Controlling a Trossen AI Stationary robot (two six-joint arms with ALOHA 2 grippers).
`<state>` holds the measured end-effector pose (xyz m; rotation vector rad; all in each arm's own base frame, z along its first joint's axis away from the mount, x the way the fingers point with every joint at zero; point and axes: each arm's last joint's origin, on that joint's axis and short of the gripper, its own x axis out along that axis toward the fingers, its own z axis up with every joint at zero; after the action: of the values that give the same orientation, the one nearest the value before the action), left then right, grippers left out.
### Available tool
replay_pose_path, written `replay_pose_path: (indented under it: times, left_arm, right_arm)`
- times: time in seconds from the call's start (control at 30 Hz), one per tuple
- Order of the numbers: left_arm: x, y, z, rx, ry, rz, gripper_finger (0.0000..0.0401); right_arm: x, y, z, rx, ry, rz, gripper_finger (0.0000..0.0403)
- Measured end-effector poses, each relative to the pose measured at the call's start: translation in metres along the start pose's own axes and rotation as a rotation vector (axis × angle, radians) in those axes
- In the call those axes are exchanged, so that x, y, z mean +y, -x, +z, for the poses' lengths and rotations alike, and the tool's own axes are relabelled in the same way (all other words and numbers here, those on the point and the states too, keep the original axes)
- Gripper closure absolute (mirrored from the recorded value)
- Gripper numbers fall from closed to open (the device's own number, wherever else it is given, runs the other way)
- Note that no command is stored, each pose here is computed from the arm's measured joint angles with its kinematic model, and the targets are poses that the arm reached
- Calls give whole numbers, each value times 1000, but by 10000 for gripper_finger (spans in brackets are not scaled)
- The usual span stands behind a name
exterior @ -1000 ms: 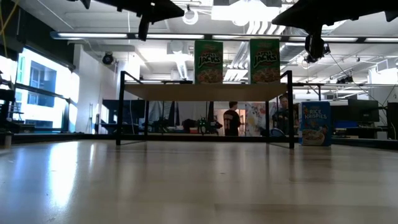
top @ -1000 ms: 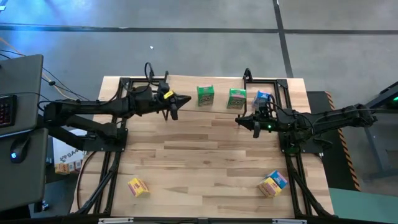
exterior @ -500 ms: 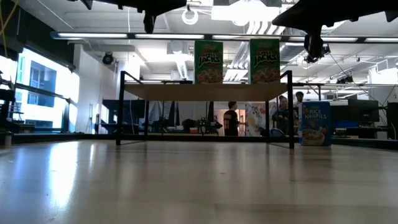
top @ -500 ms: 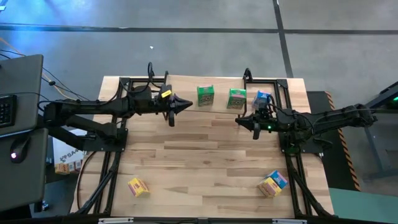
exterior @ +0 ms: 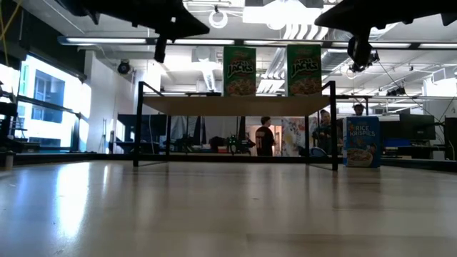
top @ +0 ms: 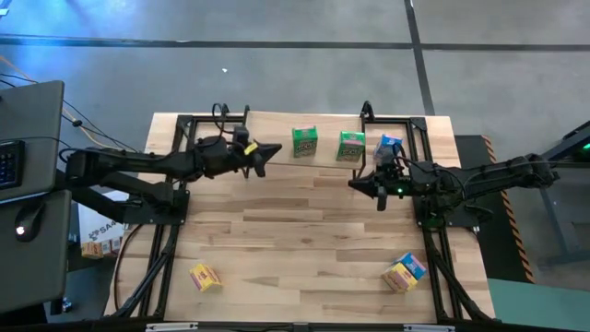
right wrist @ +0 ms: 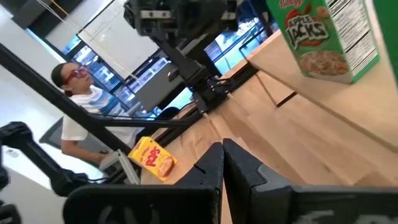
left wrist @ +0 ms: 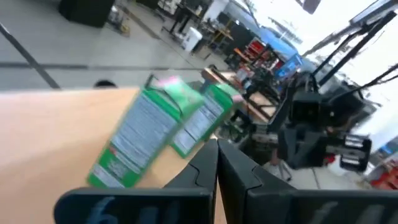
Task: Stack cereal on shelf
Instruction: Put the green cereal box on the shelf aligned with the other green cereal box
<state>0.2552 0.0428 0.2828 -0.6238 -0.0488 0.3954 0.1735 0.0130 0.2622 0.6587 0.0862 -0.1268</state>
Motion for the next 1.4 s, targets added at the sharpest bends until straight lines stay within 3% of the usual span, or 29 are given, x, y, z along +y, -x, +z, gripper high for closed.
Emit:
replay_pose_path:
  times: [0.27, 0.53, 0.73, 1.1, 1.4]
  left_arm:
    - [6, -34, -13, 212, -112, 177, 401]
    - [21, -65, -17, 236, -130, 307, 401]
    - [23, -68, -20, 243, -178, 307, 401]
    - [24, -74, -17, 198, -163, 270, 401]
    - [19, -108, -23, 217, -203, 226, 401]
  right_arm:
    - [0, 0, 0, -10, 6, -13, 403]
    - [-2, 0, 1, -47, -16, -58, 403]
    - [-2, 0, 2, -57, -26, -68, 403]
    - [-3, 0, 3, -93, -20, -111, 403]
    - [-3, 0, 3, -93, -20, -111, 403]
